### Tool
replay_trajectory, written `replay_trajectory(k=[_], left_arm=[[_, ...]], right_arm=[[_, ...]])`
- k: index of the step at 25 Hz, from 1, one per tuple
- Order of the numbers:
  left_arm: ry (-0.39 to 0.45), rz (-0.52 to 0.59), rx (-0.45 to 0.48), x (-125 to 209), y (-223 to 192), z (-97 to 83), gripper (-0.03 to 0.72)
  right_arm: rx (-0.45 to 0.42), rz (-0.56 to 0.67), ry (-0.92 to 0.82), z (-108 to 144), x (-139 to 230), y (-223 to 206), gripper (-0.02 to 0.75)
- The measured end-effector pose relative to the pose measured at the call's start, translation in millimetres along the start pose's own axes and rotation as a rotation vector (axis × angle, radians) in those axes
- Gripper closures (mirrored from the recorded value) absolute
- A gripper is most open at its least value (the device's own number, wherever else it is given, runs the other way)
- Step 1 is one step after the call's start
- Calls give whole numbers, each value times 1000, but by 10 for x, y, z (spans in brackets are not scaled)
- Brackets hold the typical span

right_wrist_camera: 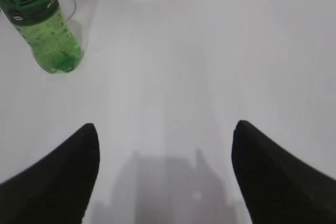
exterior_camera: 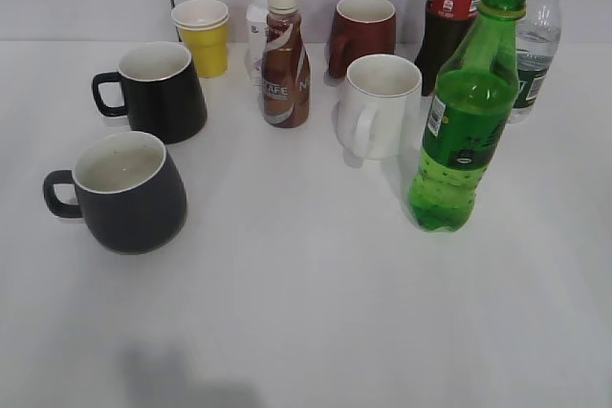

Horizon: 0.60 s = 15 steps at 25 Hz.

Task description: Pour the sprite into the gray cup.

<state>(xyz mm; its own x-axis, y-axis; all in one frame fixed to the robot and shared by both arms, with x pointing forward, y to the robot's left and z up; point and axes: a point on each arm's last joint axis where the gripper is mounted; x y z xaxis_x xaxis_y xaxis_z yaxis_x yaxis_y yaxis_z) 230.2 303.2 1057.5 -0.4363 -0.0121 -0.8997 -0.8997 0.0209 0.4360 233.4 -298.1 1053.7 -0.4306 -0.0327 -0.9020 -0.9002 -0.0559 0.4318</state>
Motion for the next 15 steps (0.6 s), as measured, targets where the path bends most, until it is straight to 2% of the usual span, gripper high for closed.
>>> replay_trajectory(k=[15], left_arm=[[0, 0, 0, 0, 0, 0, 455]], right_arm=[[0, 0, 0, 0, 0, 0, 150]])
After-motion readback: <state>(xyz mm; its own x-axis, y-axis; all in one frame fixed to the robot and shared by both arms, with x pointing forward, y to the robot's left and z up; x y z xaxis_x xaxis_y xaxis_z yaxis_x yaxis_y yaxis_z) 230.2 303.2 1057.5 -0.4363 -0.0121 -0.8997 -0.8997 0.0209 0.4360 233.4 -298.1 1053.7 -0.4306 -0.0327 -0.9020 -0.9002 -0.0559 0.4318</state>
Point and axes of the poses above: a point on each arm's last joint axis where the gripper is mounted, y pointing back along that axis away from the gripper, z along the wrist's bending axis when the last joint is at zero, x = y × z, and after that the axes turned 4 degrees about y, right-handed
